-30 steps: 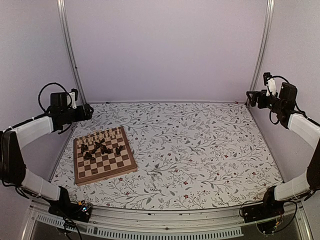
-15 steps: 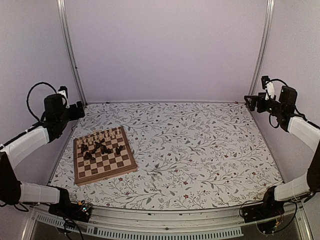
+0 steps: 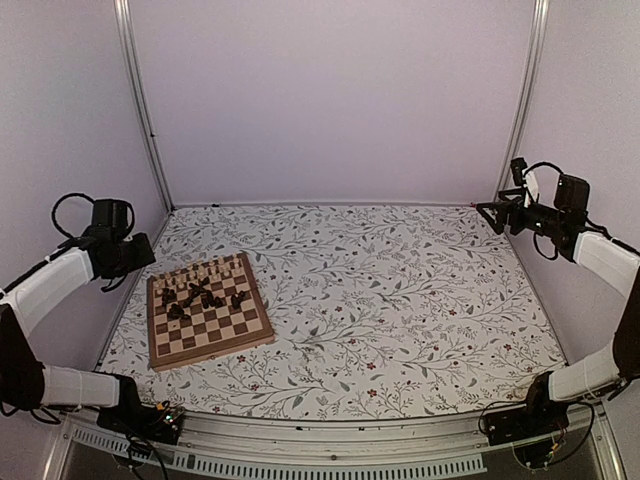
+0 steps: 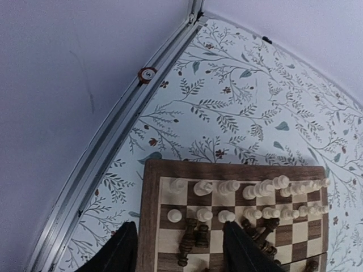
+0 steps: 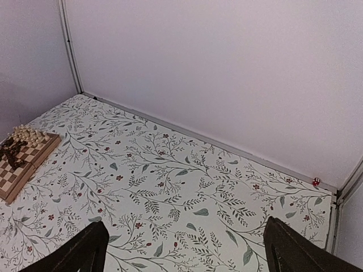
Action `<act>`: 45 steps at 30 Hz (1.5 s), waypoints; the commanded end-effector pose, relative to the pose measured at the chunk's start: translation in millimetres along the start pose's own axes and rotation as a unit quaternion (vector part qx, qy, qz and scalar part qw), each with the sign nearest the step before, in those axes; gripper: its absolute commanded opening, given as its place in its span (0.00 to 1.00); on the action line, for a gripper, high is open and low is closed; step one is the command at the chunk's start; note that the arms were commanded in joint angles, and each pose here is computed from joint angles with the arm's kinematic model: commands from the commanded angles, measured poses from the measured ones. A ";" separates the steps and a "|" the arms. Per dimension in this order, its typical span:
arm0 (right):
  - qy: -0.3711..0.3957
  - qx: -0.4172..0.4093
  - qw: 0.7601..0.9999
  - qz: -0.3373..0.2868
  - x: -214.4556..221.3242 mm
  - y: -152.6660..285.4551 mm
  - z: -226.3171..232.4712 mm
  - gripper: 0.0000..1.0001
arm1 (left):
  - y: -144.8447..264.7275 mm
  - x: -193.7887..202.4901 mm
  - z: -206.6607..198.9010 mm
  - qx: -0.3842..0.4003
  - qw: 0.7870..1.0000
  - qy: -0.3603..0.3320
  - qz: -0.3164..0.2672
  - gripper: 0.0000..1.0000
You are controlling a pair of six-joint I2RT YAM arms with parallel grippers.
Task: Set up the chess pieces on the board
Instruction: Adjust the chessboard at the center of the board.
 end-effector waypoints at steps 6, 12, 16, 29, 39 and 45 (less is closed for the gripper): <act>-0.010 -0.061 0.998 0.012 0.0 -5.3 4.6 0.99 | -13.4 34.4 50.0 -0.099 0.991 0.038 0.080 0.05; -0.011 -0.066 0.998 0.012 -0.2 -5.3 5.6 0.99 | -33.5 65.5 60.0 -0.102 0.983 0.031 0.150 0.05; -0.012 -0.066 0.998 0.014 0.0 -5.7 5.0 0.99 | -46.5 82.5 59.1 -0.095 0.977 0.021 0.191 0.05; -0.009 -0.071 0.997 0.011 -1.5 -4.2 7.3 0.99 | -69.8 105.6 42.9 -0.024 0.967 0.010 0.254 0.10; -0.032 -0.096 0.995 0.020 7.4 -10.0 7.3 0.98 | -86.6 92.7 11.4 0.032 0.973 -0.017 0.226 0.13; -0.033 -0.101 0.994 0.021 8.5 -10.5 7.9 0.96 | -86.8 82.8 -42.6 0.084 0.974 -0.080 0.193 0.14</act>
Point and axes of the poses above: each gripper's point midway between its finger pads, its own y axis back along the fingers, its own z axis along the line the jaws close on, x = y × z, the point moved 7 cm from there along y, back along the fingers, and after that the axes turned 1 degree about -y, right-handed, at the moved point
